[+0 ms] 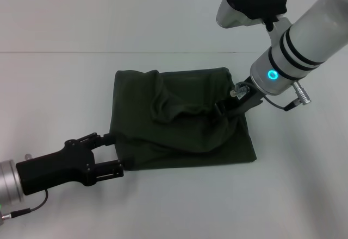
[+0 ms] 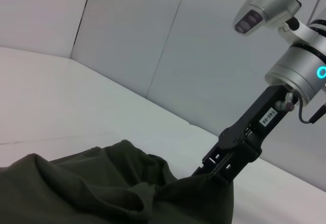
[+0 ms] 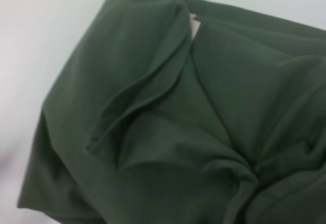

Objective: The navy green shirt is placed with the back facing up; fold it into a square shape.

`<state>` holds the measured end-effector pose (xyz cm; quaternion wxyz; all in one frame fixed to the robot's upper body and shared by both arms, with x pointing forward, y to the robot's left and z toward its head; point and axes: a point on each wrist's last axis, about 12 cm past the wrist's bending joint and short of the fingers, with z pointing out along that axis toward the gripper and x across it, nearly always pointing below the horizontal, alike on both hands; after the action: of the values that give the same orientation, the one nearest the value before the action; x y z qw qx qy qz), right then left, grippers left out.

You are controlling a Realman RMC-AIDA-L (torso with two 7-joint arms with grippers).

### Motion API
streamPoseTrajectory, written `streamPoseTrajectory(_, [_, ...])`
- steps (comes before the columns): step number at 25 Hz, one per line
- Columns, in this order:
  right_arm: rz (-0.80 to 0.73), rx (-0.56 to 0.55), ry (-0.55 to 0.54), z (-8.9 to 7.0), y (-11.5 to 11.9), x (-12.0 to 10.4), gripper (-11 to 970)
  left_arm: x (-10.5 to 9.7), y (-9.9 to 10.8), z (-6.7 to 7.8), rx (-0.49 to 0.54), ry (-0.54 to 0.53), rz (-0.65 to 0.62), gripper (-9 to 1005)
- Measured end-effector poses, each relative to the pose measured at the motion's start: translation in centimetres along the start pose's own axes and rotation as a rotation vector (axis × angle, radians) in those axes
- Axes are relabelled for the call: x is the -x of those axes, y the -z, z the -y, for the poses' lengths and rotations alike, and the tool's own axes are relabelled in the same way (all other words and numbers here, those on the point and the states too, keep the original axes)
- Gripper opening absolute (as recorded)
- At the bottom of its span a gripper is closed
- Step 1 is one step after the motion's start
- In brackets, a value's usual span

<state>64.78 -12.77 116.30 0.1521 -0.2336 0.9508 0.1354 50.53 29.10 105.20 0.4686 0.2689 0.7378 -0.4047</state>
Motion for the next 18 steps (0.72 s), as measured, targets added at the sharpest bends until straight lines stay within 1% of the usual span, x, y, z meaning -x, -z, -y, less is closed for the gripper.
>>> streamPoseTrajectory(3, [0.012, 0.021, -0.001, -0.24, 0.01, 0.13, 699, 0.08, -0.07, -0.02, -0.002, -0.002, 0.0, 887])
streamPoseTrajectory(8, [0.012, 0.023, -0.001, -0.26, -0.17, 0.08, 578, 0.18, -0.16, -0.04, -0.003, -0.004, 0.001, 887])
streamPoseTrajectory(18, [0.009, 0.02, 0.0, -0.09, -0.29, -0.2, 446, 0.23, -0.18, -0.14, 0.001, -0.006, -0.001, 888])
